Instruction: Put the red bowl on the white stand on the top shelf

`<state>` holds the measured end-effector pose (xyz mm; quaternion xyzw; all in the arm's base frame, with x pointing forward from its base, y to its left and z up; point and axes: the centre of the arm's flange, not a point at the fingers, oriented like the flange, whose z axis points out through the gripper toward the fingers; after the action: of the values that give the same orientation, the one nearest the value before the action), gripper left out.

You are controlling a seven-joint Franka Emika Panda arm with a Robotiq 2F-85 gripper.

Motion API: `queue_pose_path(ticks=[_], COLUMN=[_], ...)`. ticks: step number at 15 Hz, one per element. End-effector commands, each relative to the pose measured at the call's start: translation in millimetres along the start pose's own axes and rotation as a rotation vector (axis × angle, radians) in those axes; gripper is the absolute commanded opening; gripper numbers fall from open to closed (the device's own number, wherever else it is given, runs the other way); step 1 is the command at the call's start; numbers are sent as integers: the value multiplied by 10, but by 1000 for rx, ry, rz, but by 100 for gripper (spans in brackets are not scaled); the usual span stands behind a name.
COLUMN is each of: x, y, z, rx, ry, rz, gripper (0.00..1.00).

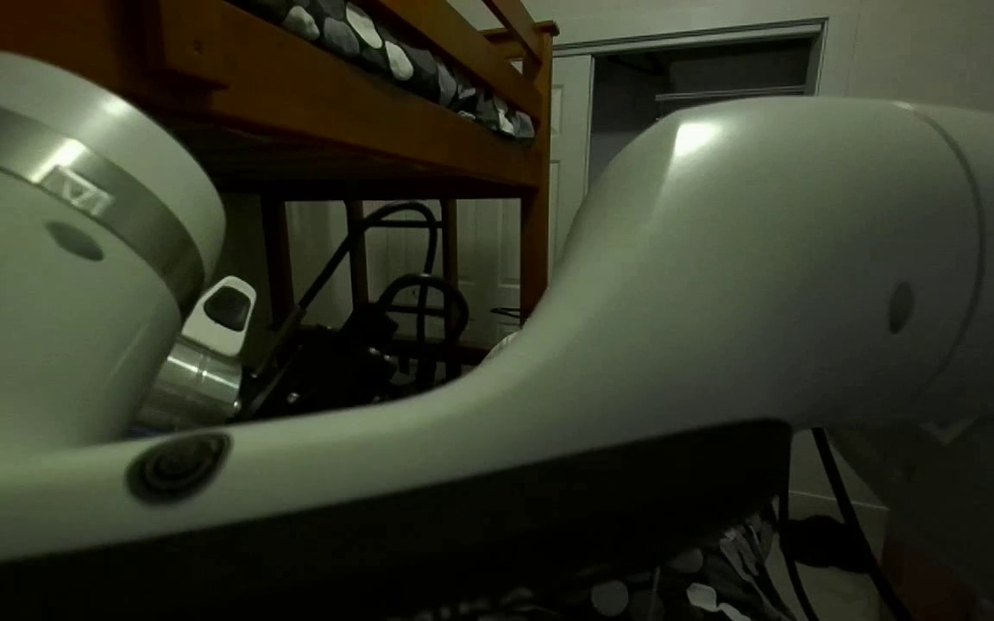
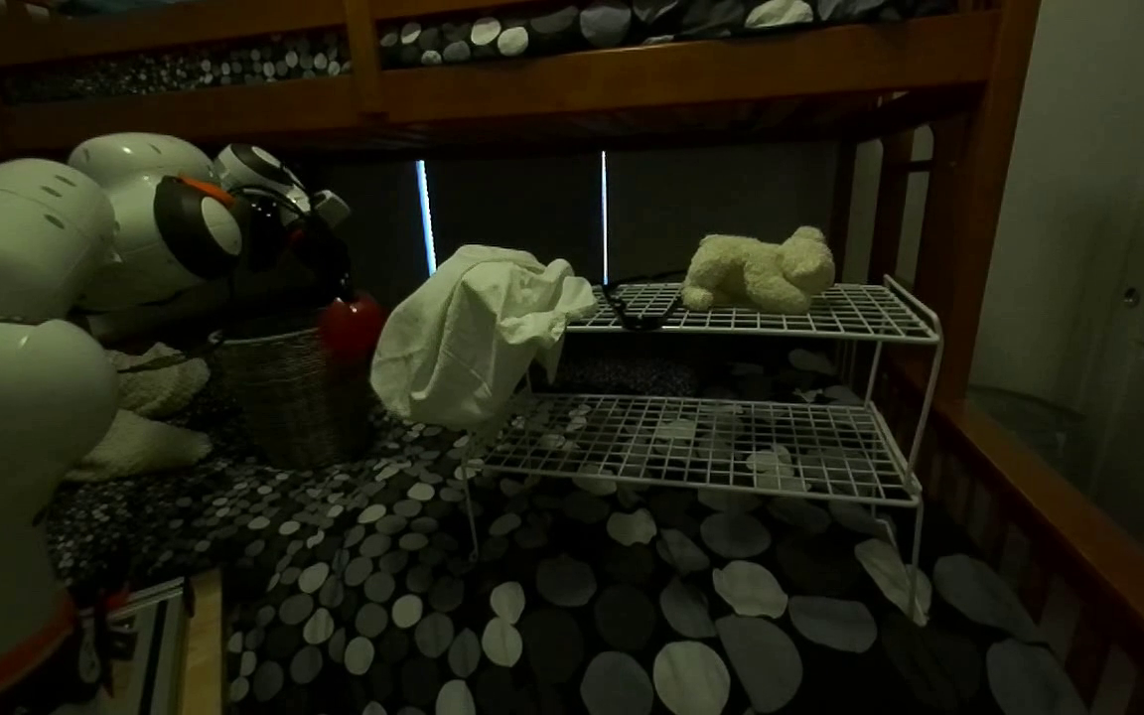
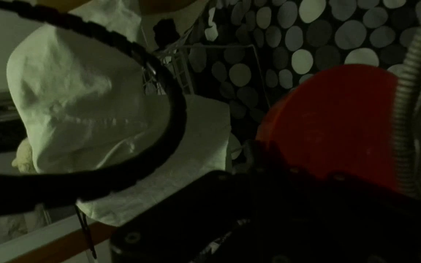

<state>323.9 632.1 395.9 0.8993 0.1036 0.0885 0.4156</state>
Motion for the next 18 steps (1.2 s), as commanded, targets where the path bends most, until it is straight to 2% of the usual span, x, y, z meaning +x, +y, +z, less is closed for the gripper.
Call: queue_pose_path(ticks=[1,4,6,8,11,13,15,16,17,18], x=[-6,-9,-155,-479,-617,-655,-689,-693,-241,-246], y=[22,80,291,618,761,853,926,941,636,681], z=[-18,-60,99,302,249,170,109,106,-405,-434], rx=[20,55,-15,-69,-72,-51,6,28,-9,1], ry=[-12,-32,-65,-92,-35,-25,-31,-34,-23,-23], rz=[43,96,113,66,-26,-76,-55,-40,-40,-39], gripper=[3,3,1,1,1,1,1,1,3,3])
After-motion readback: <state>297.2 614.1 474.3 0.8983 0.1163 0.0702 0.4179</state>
